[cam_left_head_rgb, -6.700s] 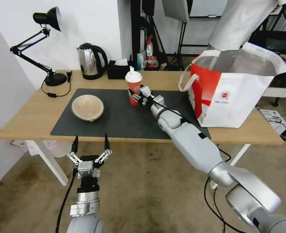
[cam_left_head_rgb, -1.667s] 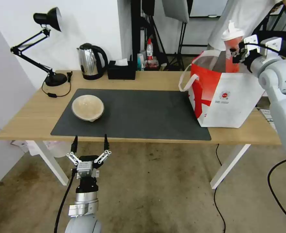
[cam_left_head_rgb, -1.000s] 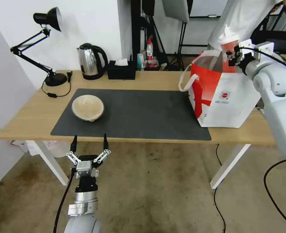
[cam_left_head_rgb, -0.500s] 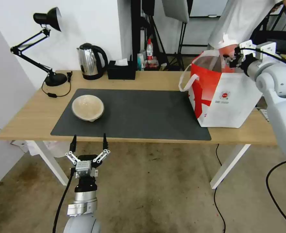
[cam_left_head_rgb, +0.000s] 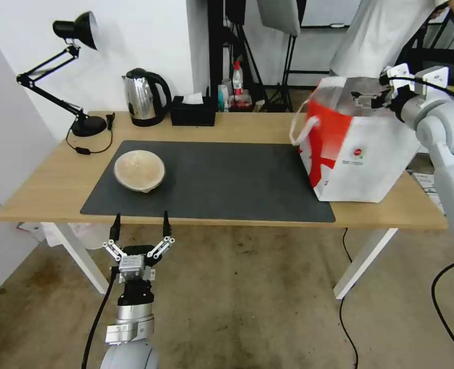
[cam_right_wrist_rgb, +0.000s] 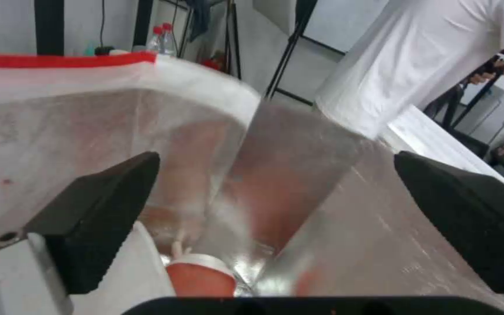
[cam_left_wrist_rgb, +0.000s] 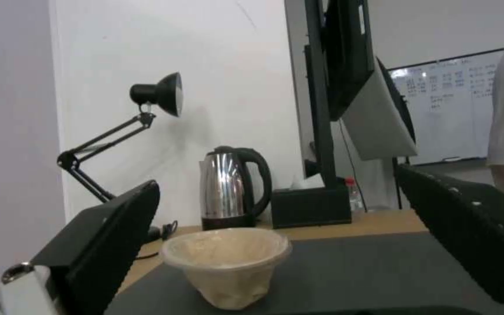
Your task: Pick up the trash from the table and place it into the takeout bag.
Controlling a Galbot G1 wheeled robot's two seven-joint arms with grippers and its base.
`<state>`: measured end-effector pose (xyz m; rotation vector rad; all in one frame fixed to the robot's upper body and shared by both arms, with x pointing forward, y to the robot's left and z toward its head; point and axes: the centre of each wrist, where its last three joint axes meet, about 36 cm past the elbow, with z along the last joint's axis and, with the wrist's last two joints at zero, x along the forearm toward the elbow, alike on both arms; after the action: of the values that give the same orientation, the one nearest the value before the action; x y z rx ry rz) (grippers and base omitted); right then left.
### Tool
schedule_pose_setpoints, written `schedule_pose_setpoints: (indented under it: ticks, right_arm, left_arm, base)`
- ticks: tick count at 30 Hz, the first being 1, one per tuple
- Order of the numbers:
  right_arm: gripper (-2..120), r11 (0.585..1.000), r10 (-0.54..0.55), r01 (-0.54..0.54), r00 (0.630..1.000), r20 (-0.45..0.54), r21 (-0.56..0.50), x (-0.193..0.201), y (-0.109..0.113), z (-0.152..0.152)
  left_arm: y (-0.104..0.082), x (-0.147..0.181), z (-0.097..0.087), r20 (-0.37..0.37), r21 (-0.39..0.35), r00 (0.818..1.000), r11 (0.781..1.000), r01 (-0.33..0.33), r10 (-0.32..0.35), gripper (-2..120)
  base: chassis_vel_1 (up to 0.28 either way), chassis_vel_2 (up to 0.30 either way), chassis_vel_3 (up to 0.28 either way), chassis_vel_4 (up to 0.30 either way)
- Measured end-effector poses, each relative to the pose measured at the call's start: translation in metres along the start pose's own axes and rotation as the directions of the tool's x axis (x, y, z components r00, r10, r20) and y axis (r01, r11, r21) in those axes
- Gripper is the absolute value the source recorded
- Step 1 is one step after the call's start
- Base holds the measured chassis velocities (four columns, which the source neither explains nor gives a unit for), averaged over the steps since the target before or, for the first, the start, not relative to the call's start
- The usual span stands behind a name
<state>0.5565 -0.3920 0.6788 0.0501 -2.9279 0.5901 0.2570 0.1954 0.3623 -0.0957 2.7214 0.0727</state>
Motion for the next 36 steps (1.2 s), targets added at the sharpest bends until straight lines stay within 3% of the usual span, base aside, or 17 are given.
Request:
schedule_pose_setpoints:
  ticks: [10, 16, 18, 22, 25, 36]
  right_arm:
    - [100, 1.000, 0.014, -0.014, 1.000, 0.012, 0.007, 0.010, -0.006, -0.001]
    - [100, 0.999, 0.037, -0.041, 0.994, 0.107, 0.033, 0.034, -0.004, -0.010]
    - [100, 0.997, 0.045, -0.057, 0.979, 0.200, 0.057, 0.046, 0.002, -0.010]
    - [100, 0.996, 0.041, -0.060, 0.957, 0.286, 0.059, 0.059, 0.011, -0.007]
    - [100, 0.998, 0.019, -0.045, 0.909, 0.416, 0.053, 0.083, 0.028, 0.004]
    - [100, 1.000, -0.012, 0.003, 0.841, 0.541, 0.018, 0.140, 0.074, 0.049]
  left_arm:
    - [-0.003, 0.002, -0.002, -0.002, 0.003, 1.000, 1.000, -0.003, 0.003, 100]
    - [-0.003, 0.001, -0.003, 0.001, 0.005, 1.000, 1.000, -0.009, 0.009, 100]
    - [-0.004, 0.001, -0.003, 0.002, 0.007, 1.000, 1.000, -0.011, 0.011, 100]
    - [-0.004, 0.002, -0.003, 0.002, 0.007, 1.000, 1.000, -0.015, 0.015, 100]
    - [-0.004, 0.002, -0.003, 0.002, 0.008, 1.000, 1.000, -0.018, 0.018, 100]
    - [-0.014, 0.005, -0.002, -0.006, 0.018, 0.999, 0.999, -0.035, 0.035, 100]
  base:
    - [0.000, 0.000, 0.000, 0.000]
    - [0.000, 0.000, 0.000, 0.000]
    - [0.000, 0.000, 0.000, 0.000]
    - [0.000, 0.000, 0.000, 0.000]
    - [0.000, 0.000, 0.000, 0.000]
    - [0.000, 0.000, 0.000, 0.000]
